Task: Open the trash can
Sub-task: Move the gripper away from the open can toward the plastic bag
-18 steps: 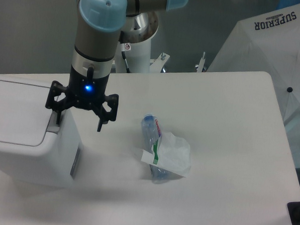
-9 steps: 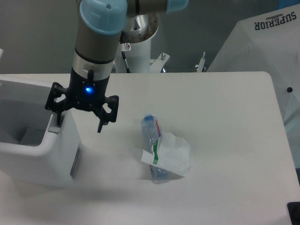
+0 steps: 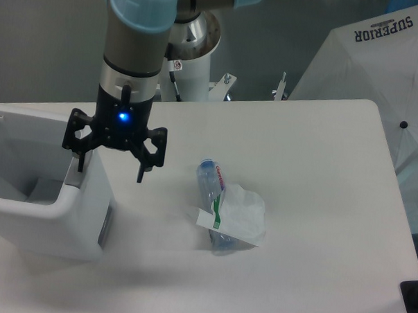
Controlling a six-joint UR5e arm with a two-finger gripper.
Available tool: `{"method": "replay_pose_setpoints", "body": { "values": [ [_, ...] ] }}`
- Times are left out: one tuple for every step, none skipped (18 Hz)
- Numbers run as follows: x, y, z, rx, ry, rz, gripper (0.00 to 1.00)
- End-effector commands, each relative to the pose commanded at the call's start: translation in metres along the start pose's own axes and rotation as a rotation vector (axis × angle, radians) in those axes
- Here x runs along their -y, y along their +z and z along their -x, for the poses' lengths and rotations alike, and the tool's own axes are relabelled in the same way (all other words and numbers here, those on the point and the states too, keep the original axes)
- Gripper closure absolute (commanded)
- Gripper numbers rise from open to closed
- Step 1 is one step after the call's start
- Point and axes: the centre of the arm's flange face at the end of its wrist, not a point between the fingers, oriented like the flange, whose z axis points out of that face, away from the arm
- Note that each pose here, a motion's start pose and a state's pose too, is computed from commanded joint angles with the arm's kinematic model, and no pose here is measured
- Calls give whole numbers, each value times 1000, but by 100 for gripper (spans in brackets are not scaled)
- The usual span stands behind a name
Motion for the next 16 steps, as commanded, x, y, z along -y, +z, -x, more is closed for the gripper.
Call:
{"method": "replay_pose_setpoints", "body": {
  "values": [
    [0,-2,10,6,-6,-3,0],
    [1,-2,24,14,-4,-3,0],
    [1,-2,39,26,4,0,0],
    [0,-1,59,56,19,9,0],
    [-2,5,83,102,36,37,0],
    [-7,13,104,145,42,76,0],
    [-12,17,111,178,56,100,0],
    [-15,22,116,194,67,114,0],
    [-14,26,119,198,88,126,0],
    [-13,33,124,201,118,141,0],
    [-13,44,136,206,139,168,0],
    [-16,52,160,219,150,196,0],
    [-21,50,187,236,154,212,0],
    [-22,49,205,237,178,224,0],
    [-23,45,219,239,206,228,0],
    [-26,42,233,237,242,235,0]
  ]
}}
